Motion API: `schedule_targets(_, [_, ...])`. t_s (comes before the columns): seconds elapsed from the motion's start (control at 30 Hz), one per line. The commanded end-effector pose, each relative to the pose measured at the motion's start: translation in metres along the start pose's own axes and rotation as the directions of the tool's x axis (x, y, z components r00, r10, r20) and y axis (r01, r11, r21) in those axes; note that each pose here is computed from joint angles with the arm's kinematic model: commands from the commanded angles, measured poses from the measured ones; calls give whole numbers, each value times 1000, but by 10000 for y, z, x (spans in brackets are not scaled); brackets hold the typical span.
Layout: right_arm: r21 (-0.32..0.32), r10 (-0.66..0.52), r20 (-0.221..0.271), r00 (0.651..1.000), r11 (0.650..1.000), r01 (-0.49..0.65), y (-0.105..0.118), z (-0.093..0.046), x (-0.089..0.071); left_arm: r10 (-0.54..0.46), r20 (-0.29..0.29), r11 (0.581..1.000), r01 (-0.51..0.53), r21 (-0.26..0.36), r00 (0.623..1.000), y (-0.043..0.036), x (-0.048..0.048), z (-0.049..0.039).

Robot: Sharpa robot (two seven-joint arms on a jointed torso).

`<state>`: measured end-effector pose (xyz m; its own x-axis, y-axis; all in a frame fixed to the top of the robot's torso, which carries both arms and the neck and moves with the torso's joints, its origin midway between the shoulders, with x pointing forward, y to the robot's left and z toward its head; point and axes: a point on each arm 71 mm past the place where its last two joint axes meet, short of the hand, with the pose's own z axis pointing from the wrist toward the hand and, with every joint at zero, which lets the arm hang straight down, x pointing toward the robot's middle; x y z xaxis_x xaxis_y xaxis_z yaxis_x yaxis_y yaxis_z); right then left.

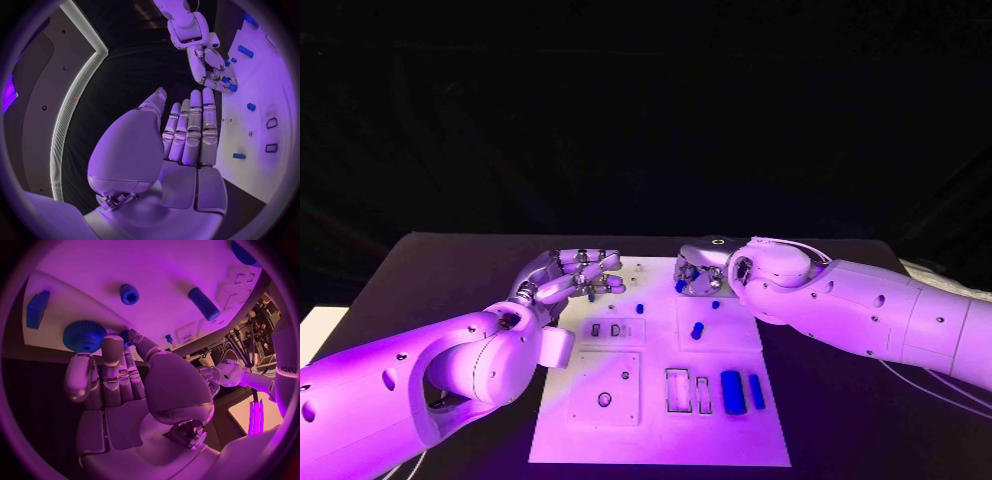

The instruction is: Assemble the parts on the task board

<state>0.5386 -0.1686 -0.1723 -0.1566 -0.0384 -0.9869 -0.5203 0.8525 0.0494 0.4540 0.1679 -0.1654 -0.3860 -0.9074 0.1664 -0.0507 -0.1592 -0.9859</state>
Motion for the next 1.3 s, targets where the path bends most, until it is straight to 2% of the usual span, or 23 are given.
schedule_targets(0.03, [4, -27, -23, 999, 1000, 27, 3, 9, 17, -10, -21, 1000, 10, 2, 1000, -13, 28, -1])
schedule_targets(0.33, [-4, -22, 15, 1000, 1000, 22, 1, 10, -6, -14, -11, 1000, 14, -4, 1000, -8, 14, 2])
schedule_targets(0.6, [-38, 21, 182, 983, 999, -15, 47, -21, -127, -15, -5, 1000, 15, -11, 1000, -2, -1, 4])
schedule_targets(0.73, [-37, 50, 235, 971, 998, -43, 73, -20, -169, -14, -5, 1000, 14, -11, 1000, -2, -16, 4])
schedule_targets(0.97, [-27, 71, 258, 964, 997, -67, 135, 55, -189, -10, 4, 1000, 10, -10, 1000, -3, -68, 4])
schedule_targets(1.3, [-21, 78, 275, 958, 997, -75, 263, 245, -202, -2, 20, 1000, 3, -3, 1000, -19, -139, 13])
